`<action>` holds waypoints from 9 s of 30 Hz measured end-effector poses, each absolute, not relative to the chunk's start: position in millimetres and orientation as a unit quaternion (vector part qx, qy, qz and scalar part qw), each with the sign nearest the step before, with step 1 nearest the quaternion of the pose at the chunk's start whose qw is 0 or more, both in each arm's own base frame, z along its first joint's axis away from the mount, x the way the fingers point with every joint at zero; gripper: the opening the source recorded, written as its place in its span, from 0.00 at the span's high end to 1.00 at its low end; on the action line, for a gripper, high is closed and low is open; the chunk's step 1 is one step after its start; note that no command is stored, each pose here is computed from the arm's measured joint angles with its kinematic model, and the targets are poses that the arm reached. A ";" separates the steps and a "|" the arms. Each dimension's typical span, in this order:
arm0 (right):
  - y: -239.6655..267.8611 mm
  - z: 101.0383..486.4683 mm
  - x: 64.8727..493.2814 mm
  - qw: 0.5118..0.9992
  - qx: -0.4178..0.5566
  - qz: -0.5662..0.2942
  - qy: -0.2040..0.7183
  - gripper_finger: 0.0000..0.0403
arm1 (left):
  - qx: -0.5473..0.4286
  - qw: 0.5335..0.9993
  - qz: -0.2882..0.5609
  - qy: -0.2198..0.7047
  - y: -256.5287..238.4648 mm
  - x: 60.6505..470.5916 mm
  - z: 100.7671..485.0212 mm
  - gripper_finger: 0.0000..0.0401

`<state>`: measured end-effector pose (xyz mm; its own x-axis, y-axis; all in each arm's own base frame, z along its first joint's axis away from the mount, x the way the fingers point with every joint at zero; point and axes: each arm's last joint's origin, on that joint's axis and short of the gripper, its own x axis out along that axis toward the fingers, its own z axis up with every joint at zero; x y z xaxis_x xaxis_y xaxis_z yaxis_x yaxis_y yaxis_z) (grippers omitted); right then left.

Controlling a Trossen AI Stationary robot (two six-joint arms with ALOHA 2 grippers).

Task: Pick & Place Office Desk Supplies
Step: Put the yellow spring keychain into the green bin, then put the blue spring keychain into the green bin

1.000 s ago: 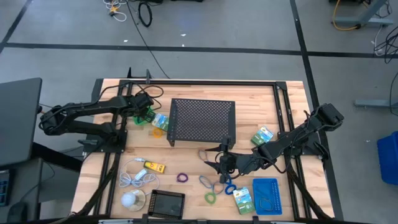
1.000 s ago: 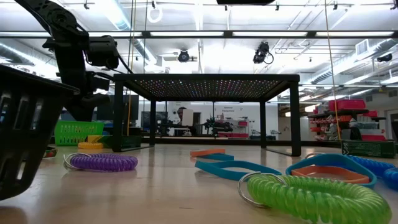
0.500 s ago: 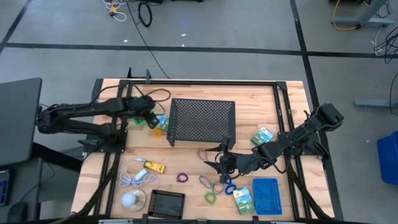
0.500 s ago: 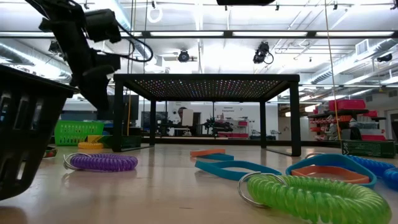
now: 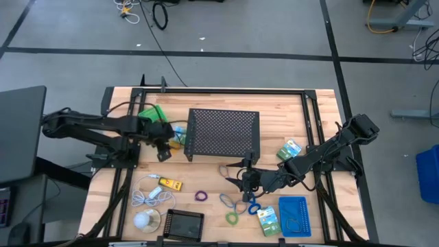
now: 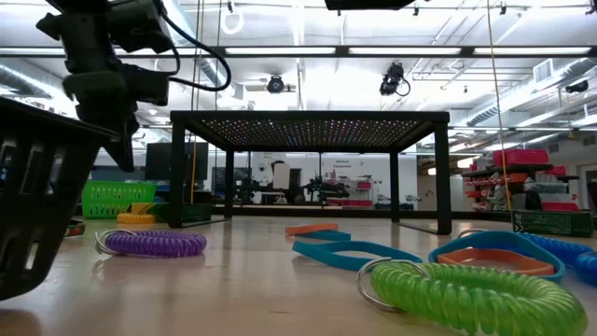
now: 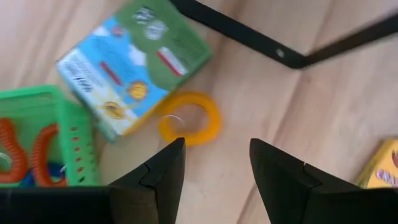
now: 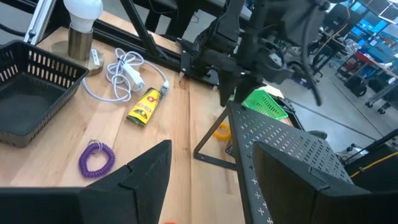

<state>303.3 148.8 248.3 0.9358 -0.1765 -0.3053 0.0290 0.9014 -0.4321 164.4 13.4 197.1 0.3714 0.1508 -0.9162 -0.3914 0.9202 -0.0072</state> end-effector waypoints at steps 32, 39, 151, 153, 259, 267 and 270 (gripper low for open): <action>148.5 246.1 302.5 0.956 -0.222 -0.052 0.182 0.42 | -0.007 0.764 0.137 0.631 5.0 207.5 134.6 0.54; 148.4 246.2 302.5 0.956 -0.223 -0.052 0.181 0.42 | -0.015 0.759 0.148 0.633 5.0 208.1 132.2 0.62; 150.6 250.4 304.3 0.963 -0.214 -0.027 0.160 0.42 | -0.096 0.708 0.521 0.467 92.5 146.3 194.9 0.56; 150.1 250.4 304.5 0.963 -0.214 -0.028 0.160 0.42 | -0.088 0.730 0.513 0.442 89.6 147.7 201.7 0.53; 183.0 143.9 307.4 0.763 0.135 -0.016 0.631 0.52 | 0.103 0.970 -0.184 0.124 -58.7 170.8 277.2 0.53; 180.7 143.4 307.7 0.777 0.111 -0.040 0.618 0.53 | 0.103 0.969 -0.185 0.127 -58.8 170.7 276.7 0.53; 180.2 142.8 307.8 0.779 0.106 -0.046 0.616 0.57 | 0.102 0.969 -0.185 0.128 -58.8 170.6 276.5 0.53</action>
<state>307.8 180.2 142.8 0.2374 0.0586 -0.9696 0.2027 0.9732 0.1084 170.6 -58.8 276.5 0.8986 -0.3329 -0.2858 0.3851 0.9105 0.1504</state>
